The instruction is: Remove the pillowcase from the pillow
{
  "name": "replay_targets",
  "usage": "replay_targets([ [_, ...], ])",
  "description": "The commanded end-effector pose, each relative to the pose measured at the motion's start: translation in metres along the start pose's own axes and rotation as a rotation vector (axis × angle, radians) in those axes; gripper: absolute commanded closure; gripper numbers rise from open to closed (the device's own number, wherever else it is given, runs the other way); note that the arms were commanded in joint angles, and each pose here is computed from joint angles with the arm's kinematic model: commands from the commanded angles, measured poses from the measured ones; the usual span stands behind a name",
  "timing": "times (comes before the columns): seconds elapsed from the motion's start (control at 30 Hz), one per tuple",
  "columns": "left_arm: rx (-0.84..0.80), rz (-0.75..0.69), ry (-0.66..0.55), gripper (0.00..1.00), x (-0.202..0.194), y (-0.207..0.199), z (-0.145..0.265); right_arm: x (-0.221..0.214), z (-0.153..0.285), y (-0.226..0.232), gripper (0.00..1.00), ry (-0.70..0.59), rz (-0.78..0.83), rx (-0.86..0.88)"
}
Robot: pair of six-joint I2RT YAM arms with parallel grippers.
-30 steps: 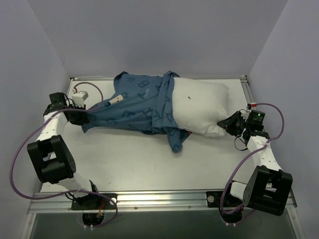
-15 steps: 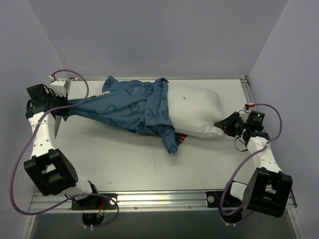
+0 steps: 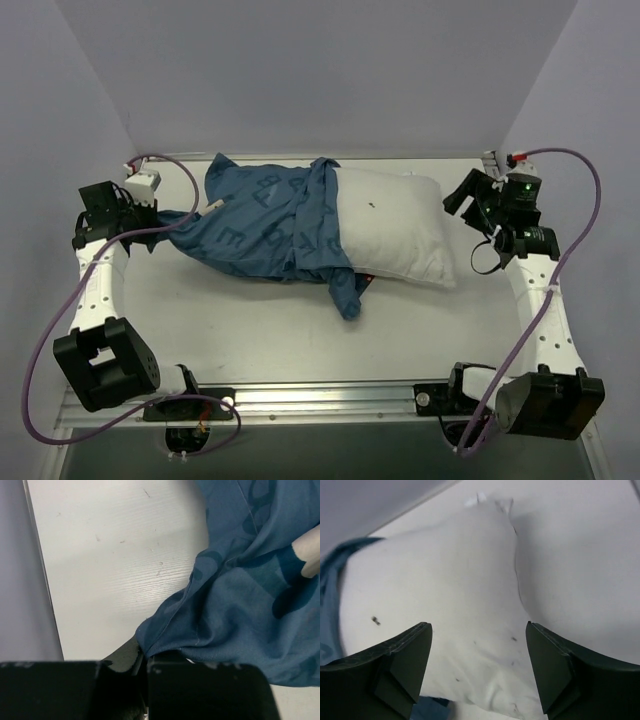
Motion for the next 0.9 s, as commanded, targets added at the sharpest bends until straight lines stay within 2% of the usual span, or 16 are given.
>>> replay_targets([
  [0.0,-0.002,-0.027,-0.127,0.98,0.026,-0.004,0.016,0.036,0.024,0.026,0.21,-0.152,0.116,-0.104],
  [0.07,-0.01,-0.027,-0.128,0.98,0.027,-0.006,0.017,0.054,0.025,0.046,0.17,-0.199,0.164,-0.13],
  [0.13,-0.017,-0.031,-0.127,0.98,0.028,-0.009,0.017,0.05,0.021,0.082,0.24,-0.197,0.248,-0.076],
  [0.2,-0.023,-0.026,-0.128,0.98,0.029,-0.01,0.019,0.048,0.005,0.114,0.59,-0.158,0.323,-0.048],
  [0.23,-0.026,-0.026,-0.132,0.98,0.03,-0.012,0.021,0.034,0.001,0.138,0.75,-0.125,0.386,-0.003],
  [0.27,-0.028,-0.021,-0.135,0.98,0.031,-0.013,0.022,0.02,-0.02,0.147,0.95,-0.065,0.428,-0.033],
  [0.3,-0.033,-0.022,-0.144,0.98,0.033,-0.015,0.024,0.017,-0.024,0.16,1.0,-0.057,0.448,-0.01],
  [0.37,-0.041,-0.019,-0.152,0.98,0.036,-0.018,0.028,-0.011,-0.049,0.176,1.0,0.023,0.49,0.027],
  [0.5,-0.038,-0.012,-0.178,0.98,0.046,-0.02,0.038,-0.079,-0.092,0.177,1.0,0.223,0.55,0.03],
  [0.53,-0.033,-0.016,-0.196,0.98,0.053,-0.02,0.044,-0.107,-0.108,0.165,1.0,0.306,0.569,0.001],
  [0.63,-0.017,-0.017,-0.255,0.98,0.075,-0.02,0.063,-0.156,-0.13,0.13,1.0,0.411,0.583,-0.111],
  [0.73,0.017,0.0,-0.346,0.98,0.107,-0.02,0.09,-0.18,-0.14,0.09,1.0,0.455,0.547,-0.222],
  [0.83,0.075,0.027,-0.402,0.98,0.133,-0.014,0.112,-0.181,-0.147,0.06,1.0,0.466,0.463,-0.266],
  [0.87,0.1,0.037,-0.478,0.98,0.155,-0.014,0.135,-0.185,-0.147,0.049,1.0,0.483,0.46,-0.294],
])
Point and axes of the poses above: each gripper's point midway between its finger pads, its own z axis back along the fingers, its own y axis along the line the jaws close on, x = y × z, the point moved 9 cm from there along z, back along the fingers, and after that the axes turned 3 degrees about z, right-handed, at the moved point
